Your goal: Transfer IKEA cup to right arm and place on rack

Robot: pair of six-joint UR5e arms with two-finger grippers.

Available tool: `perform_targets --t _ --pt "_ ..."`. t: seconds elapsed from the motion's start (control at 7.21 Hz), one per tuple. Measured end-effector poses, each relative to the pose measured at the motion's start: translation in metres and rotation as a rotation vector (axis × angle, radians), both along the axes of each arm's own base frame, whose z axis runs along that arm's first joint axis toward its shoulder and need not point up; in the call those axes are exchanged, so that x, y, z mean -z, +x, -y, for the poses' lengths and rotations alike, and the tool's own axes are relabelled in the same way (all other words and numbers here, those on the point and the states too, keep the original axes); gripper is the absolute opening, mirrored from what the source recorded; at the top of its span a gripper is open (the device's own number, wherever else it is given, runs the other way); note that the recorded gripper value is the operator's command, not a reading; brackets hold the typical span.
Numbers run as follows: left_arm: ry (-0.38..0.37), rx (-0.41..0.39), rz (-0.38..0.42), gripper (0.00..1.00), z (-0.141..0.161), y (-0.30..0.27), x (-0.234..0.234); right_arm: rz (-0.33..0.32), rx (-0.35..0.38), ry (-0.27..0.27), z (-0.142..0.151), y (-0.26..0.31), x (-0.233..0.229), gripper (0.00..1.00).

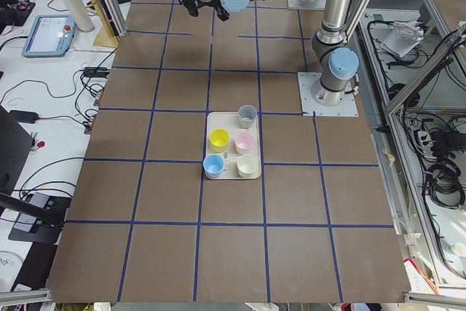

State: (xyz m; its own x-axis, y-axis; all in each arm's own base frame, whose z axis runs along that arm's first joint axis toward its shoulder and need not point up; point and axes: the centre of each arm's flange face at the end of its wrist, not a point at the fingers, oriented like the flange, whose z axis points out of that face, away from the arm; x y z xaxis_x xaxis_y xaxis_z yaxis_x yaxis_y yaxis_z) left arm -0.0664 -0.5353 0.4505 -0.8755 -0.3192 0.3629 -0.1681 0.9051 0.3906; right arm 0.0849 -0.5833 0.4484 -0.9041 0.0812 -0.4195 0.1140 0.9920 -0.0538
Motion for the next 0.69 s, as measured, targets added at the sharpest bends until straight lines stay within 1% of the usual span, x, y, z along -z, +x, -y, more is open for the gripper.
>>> perform_targets --t 0.14,0.28,0.42,0.55,0.69 --pt "-0.048 0.056 0.162 0.95 -0.004 0.01 -0.01 -0.135 -0.007 -0.06 0.007 -0.012 -0.003 0.5" --pt "-0.077 0.109 0.275 0.95 -0.011 0.014 -0.02 -0.224 -0.026 -0.111 0.016 -0.023 -0.005 0.5" --pt "-0.097 0.151 0.339 0.97 -0.018 0.01 -0.028 -0.28 -0.054 -0.143 0.026 -0.034 -0.004 0.5" --pt "-0.109 0.171 0.367 1.0 -0.028 0.001 -0.033 -0.343 -0.087 -0.166 0.039 -0.05 -0.003 0.5" --pt "-0.126 0.183 0.381 1.0 -0.038 -0.011 -0.033 -0.404 -0.112 -0.18 0.051 -0.07 0.001 0.5"
